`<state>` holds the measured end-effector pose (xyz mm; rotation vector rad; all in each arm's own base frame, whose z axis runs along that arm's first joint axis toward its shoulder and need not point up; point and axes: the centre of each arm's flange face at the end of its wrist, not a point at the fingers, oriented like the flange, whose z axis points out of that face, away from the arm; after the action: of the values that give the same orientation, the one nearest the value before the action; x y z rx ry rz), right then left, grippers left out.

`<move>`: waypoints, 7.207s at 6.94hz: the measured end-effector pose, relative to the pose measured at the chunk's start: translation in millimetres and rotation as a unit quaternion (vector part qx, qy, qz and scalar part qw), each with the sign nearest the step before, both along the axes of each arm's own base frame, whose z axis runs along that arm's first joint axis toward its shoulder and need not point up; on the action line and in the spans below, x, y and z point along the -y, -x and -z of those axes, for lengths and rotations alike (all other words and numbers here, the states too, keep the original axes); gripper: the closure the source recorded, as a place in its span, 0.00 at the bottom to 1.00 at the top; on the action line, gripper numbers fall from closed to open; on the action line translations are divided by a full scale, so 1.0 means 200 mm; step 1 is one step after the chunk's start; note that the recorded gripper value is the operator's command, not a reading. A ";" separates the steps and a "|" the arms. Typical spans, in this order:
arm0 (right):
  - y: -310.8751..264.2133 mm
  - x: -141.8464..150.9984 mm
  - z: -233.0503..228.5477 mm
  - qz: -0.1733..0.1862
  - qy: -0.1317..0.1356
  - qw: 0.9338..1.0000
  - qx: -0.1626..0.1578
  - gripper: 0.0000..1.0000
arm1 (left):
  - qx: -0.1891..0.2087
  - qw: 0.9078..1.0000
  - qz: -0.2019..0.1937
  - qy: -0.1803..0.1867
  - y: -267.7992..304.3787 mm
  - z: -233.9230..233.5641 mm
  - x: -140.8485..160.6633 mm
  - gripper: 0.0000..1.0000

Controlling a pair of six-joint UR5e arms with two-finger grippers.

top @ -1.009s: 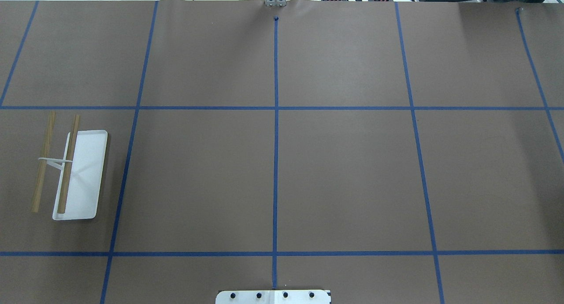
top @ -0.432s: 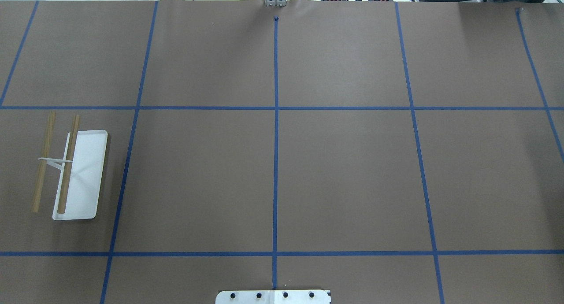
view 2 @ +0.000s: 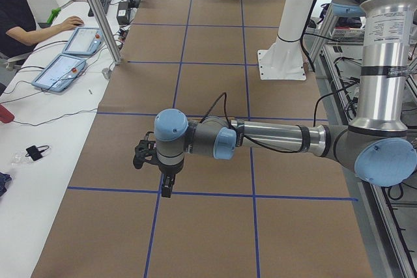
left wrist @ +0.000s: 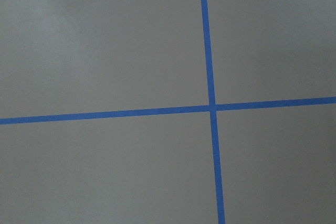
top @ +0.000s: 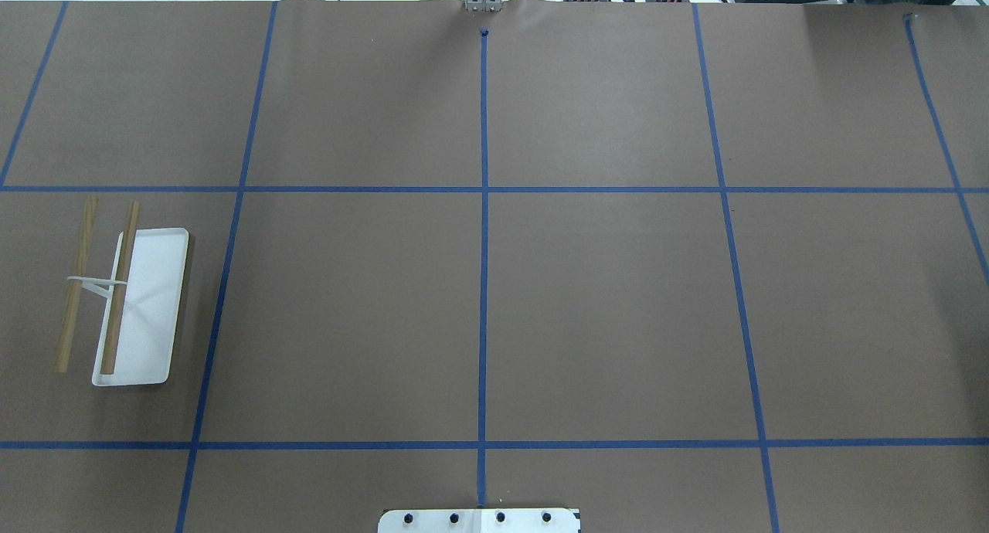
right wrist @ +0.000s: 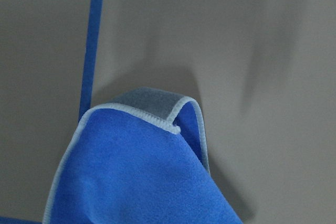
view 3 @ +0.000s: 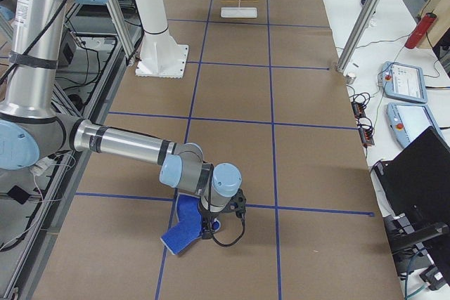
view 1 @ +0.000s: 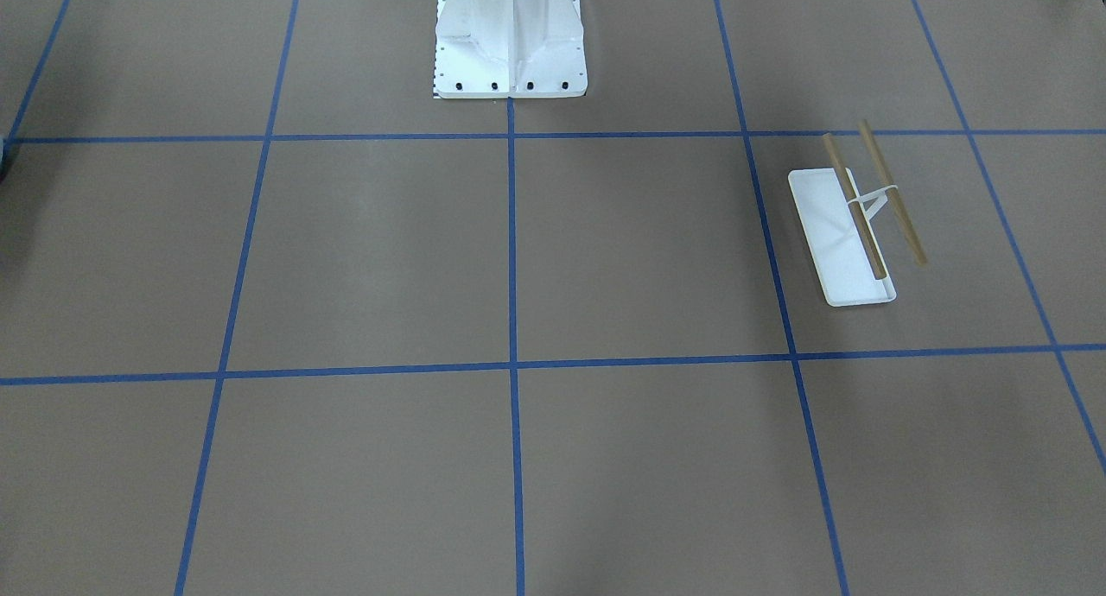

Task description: Hang towel on rack

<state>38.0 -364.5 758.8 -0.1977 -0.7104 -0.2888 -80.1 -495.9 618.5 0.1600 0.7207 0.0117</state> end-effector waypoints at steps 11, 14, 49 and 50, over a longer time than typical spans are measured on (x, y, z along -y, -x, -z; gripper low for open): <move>0.23 -0.07 -0.36 0.036 -0.040 0.997 0.053 1.00 | -0.002 1.000 -0.001 -0.006 0.00 0.02 0.02 0.01; 0.13 -0.06 -0.07 0.001 -0.088 0.993 0.084 1.00 | -0.002 1.000 0.001 -0.013 0.00 0.07 0.05 0.01; 2.11 0.16 2.88 -0.215 -0.229 0.933 0.177 0.00 | -0.387 0.882 0.146 0.225 -2.33 2.50 0.18 1.00; 2.02 0.24 2.82 -0.217 -0.210 0.939 0.165 0.00 | -0.384 0.883 0.139 0.232 -2.18 2.42 0.16 1.00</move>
<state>-365.2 -411.6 195.2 0.4237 -0.9829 -0.0429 355.5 -527.6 134.5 -0.2133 1.4646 -0.5252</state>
